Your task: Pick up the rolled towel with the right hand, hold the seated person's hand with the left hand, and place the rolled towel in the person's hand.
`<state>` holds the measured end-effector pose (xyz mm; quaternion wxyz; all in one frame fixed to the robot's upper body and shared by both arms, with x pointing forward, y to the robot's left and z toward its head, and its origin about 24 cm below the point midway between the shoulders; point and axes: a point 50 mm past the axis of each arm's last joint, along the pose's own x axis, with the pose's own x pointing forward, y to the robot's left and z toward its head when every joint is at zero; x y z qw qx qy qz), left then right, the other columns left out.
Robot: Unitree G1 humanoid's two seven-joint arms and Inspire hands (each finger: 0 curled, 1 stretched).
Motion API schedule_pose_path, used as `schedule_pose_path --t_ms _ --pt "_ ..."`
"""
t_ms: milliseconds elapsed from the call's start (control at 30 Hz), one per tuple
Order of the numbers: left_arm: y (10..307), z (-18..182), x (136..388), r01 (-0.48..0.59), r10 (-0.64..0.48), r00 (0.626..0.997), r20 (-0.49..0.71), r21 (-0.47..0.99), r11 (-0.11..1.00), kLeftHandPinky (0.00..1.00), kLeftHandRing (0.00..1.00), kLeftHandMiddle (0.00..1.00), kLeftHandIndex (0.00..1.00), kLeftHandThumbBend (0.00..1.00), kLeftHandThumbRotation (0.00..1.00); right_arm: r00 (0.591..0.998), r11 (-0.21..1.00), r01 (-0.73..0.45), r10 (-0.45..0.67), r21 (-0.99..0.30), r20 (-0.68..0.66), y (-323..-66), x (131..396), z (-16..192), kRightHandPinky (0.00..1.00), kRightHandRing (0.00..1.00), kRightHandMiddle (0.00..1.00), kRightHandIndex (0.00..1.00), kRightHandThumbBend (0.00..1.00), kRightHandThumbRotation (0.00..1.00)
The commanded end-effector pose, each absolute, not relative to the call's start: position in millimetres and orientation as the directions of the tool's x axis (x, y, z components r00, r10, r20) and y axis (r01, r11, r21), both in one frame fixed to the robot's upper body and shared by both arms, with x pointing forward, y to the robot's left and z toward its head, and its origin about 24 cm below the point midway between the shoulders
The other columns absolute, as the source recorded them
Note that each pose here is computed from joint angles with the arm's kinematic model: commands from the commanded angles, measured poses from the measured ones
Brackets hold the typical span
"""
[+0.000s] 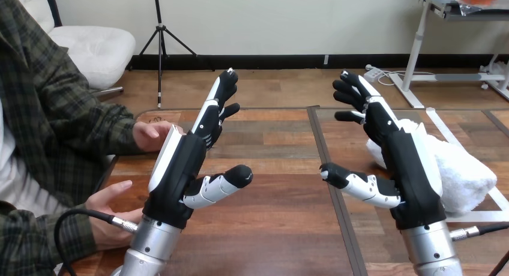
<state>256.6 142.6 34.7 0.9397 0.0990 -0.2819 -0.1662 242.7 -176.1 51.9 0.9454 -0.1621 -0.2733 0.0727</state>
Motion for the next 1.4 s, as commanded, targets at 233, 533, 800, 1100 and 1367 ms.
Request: schedule_pose_path --t_ms 233,533,800,1100,1367 --pt "138.3 45.6 261.9 0.253 -0.369 0.755 0.542 0.279 0.927 0.92 0.98 1.0 1.0 1.0 0.84 0.798 0.936 -0.014 0.223 -0.353 0.56 -179.4 247.8 73.8 0.75 0.86 0.89 0.91 1.0 0.64" --pt "137.1 44.5 261.1 0.255 -0.368 0.757 0.54 0.275 0.927 0.92 0.99 1.0 1.0 1.0 0.84 0.8 0.927 0.008 0.22 -0.376 0.558 -181.9 247.0 76.3 0.75 0.86 0.89 0.92 1.0 0.62" --pt "136.5 43.9 260.8 0.259 -0.371 0.756 0.54 0.275 0.926 0.92 0.99 1.0 1.0 1.0 0.85 0.822 0.911 0.077 0.172 -0.405 0.543 -186.9 248.0 80.5 0.77 0.87 0.9 0.91 1.0 0.61" --pt "135.5 43.3 260.5 0.268 -0.377 0.755 0.536 0.273 0.924 0.92 0.99 1.0 1.0 1.0 0.85 0.856 0.889 0.176 0.075 -0.423 0.512 -196.8 254.1 95.7 0.82 0.9 0.91 0.91 1.0 0.52" --pt "134.3 43.1 259.8 0.269 -0.376 0.754 0.538 0.27 0.925 0.92 0.99 1.0 1.0 1.0 0.85 0.89 0.818 0.261 0.002 -0.513 0.456 -212.0 260.5 110.4 0.84 0.92 0.9 0.91 1.0 0.46"
